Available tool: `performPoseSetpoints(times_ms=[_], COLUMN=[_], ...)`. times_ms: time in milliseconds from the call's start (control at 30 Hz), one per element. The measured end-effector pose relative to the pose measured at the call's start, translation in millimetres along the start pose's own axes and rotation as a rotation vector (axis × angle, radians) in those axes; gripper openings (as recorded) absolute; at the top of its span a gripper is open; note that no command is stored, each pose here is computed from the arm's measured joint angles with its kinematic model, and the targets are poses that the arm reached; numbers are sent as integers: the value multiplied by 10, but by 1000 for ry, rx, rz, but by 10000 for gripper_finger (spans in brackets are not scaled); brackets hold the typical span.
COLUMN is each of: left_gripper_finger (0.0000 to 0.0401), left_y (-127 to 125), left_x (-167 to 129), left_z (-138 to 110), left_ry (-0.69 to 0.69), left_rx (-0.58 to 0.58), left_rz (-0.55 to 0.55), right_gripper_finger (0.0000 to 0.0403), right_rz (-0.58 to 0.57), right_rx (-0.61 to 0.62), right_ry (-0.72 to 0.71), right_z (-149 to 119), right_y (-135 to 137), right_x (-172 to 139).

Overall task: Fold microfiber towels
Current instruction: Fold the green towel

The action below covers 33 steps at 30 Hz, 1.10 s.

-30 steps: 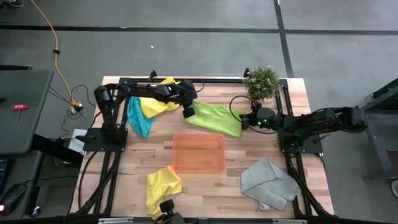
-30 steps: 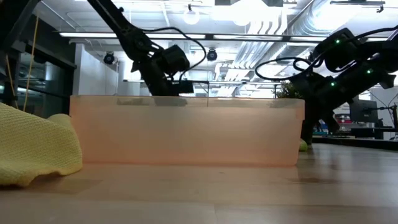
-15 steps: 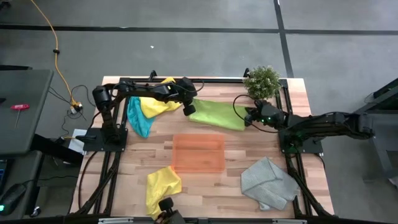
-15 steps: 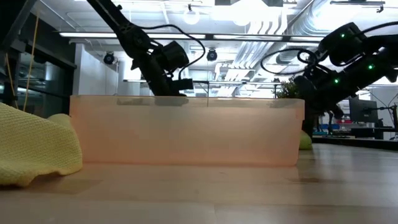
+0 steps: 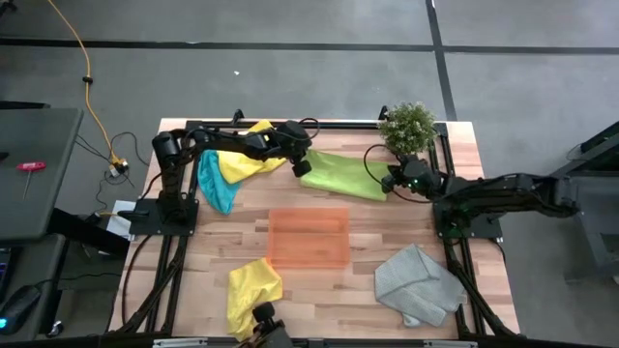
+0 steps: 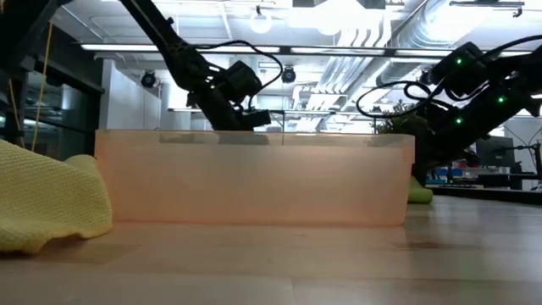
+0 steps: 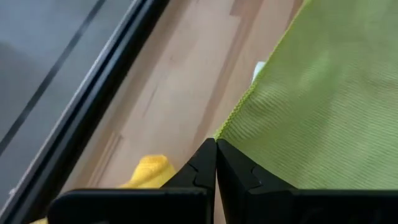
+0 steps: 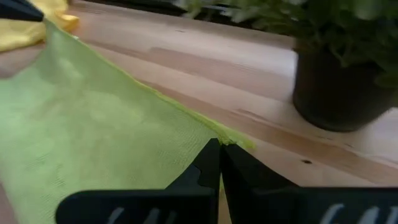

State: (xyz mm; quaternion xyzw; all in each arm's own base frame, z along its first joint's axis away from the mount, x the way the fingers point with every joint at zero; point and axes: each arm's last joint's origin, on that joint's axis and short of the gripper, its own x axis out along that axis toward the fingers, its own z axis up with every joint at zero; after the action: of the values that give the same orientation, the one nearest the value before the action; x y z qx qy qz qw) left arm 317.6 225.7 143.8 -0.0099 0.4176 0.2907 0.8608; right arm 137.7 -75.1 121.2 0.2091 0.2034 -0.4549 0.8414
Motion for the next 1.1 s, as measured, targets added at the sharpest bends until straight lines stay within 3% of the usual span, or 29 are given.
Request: performPoseSetpoints(times_ms=[200, 400, 600, 833, 1100], left_gripper_finger=[0, 1, 30, 102, 172], left_y=[-39, -39, -6, -18, -10], left_x=[176, 174, 164, 160, 63], left_z=[-127, -122, -109, -109, -49], left_ry=[56, 59, 63, 68, 47], left_rx=[14, 19, 45, 53, 52], left_rz=[28, 68, 154, 159, 134], right_gripper_finger=[0, 8, 81, 182, 213], right_rz=[-34, -22, -26, -5, 122], right_rx=[64, 105, 121, 103, 78], right_ry=[33, 44, 26, -40, -88], right_z=[-7, 4, 29, 104, 183], right_y=[-71, -93, -109, -102, -39], right_x=[24, 35, 44, 51, 42])
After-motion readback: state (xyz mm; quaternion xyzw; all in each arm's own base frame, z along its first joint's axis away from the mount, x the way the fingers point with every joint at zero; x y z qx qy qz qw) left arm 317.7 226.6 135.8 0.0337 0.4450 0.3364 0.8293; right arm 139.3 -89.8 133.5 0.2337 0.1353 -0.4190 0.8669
